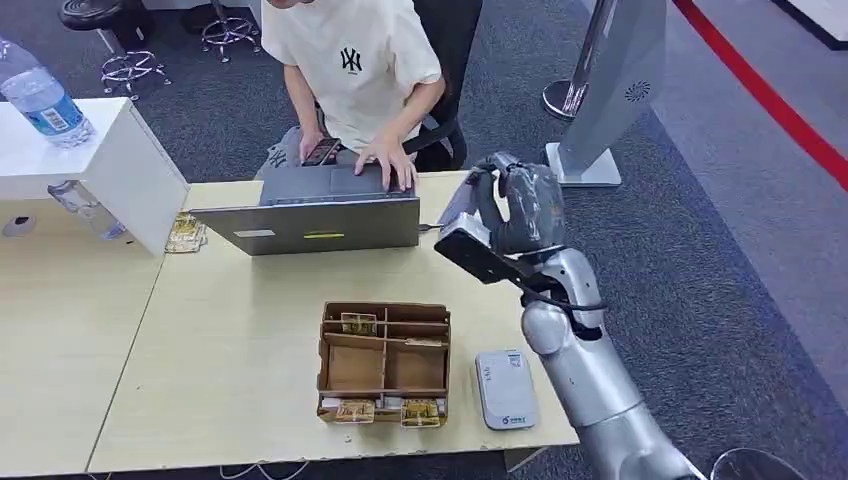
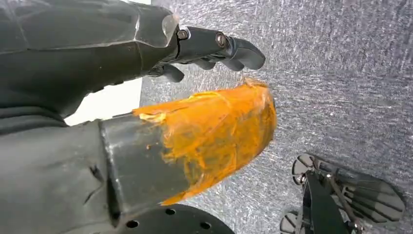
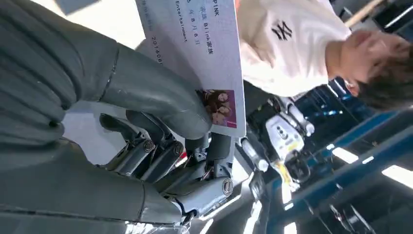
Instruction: Pass the card to the sensor for recognition and then transmit it.
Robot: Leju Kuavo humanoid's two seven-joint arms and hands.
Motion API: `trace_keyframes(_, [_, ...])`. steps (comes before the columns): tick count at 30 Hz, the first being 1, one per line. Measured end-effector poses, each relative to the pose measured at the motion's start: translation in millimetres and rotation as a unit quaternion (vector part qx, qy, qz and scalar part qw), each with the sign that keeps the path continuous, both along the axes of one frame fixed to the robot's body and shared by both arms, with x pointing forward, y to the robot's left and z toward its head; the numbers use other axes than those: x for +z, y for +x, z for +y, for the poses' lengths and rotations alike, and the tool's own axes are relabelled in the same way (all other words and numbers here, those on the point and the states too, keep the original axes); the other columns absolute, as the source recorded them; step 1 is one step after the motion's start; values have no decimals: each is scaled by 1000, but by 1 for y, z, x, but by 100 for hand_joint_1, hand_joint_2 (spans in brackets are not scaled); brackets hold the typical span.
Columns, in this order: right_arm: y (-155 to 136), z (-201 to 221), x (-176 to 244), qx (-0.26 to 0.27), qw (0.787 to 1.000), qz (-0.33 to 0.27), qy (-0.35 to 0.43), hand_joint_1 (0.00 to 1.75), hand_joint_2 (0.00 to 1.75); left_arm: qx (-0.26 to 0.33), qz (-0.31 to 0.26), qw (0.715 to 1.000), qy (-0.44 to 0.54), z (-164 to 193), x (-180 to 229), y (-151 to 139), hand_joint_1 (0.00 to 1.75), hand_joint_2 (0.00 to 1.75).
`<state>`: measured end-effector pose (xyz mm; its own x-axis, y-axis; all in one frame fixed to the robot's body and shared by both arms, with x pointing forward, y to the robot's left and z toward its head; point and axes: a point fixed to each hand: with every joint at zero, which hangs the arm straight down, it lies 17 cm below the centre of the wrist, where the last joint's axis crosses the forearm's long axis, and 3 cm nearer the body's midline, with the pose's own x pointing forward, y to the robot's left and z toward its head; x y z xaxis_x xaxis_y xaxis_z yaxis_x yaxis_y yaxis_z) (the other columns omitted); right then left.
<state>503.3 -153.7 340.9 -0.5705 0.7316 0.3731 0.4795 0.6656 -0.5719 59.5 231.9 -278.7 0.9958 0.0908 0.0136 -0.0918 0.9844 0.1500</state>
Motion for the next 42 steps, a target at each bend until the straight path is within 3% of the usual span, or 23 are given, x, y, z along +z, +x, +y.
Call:
trace_keyframes(4, [6, 11, 6, 2, 1000, -4, -6, 175, 175, -5, 2, 1000, 1, 1, 0, -1, 0, 0])
trace_keyframes(12, [21, 13, 19, -55, 997, -34, -33, 175, 175, -33, 5, 999, 1, 1, 0, -1, 0, 0])
trace_keyframes(19, [24, 27, 17, -84, 989, -60, -109, 175, 175, -49, 10, 999, 1, 0, 0, -3, 0, 0])
trace_keyframes(37, [31, 12, 5, -120, 985, -43, -112, 175, 175, -64, 15, 998, 1, 0, 0, -4, 0, 0])
trace_keyframes(38, [30, 12, 5, -122, 985, -44, -114, 26, 175, -64, 15, 998, 1, 0, 0, -4, 0, 0])
trace_keyframes(39, [29, 11, 5, -123, 985, -43, -113, 26, 175, -64, 15, 998, 1, 0, 0, -4, 0, 0])
trace_keyframes(40, [29, 11, 4, -124, 985, -43, -115, 0, 175, -64, 15, 998, 1, 0, 0, -4, 0, 0])
trace_keyframes(42, [29, 9, 2, -128, 984, -40, -115, 0, 175, -64, 15, 998, 1, -1, 0, -4, 0, 0])
